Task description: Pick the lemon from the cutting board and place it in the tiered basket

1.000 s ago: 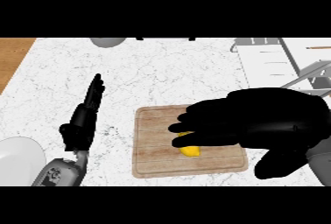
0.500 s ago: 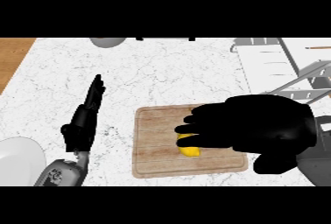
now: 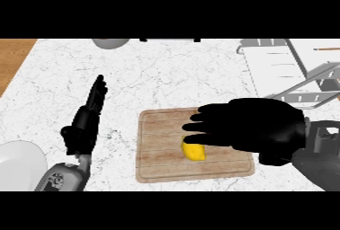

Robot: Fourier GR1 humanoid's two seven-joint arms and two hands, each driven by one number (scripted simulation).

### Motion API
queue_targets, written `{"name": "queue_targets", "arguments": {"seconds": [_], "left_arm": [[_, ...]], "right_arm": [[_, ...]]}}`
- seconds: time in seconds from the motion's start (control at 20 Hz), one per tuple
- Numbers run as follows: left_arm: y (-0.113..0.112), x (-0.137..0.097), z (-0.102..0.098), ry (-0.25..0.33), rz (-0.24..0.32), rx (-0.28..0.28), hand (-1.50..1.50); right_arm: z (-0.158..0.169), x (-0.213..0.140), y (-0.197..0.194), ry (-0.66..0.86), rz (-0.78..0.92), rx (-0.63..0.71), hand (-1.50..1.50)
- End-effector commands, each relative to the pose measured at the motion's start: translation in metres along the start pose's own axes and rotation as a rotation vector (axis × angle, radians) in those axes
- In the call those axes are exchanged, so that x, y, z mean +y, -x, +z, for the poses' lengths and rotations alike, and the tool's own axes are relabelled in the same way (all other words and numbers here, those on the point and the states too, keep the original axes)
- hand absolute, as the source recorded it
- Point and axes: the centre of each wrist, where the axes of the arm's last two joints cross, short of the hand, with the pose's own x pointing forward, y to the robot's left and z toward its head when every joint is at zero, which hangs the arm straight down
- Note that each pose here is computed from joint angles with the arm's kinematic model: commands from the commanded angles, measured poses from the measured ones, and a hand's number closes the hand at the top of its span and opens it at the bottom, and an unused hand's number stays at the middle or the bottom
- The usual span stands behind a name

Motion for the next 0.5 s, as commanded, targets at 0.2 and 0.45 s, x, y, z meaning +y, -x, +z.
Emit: {"name": "queue_targets", "arguments": {"seconds": [0.2,0.45], "left_arm": [[0.009,-0.012,0.0,0.011,-0.002,0.003,0.0],[0.002,-0.013,-0.003,0.001,0.004,0.009,0.0]], "right_arm": [[-0.018,0.011,0.005,-0.042,0.098,-0.127,-1.5],[-0.031,0.015,0.015,0.004,0.145,-0.137,-1.5]]}}
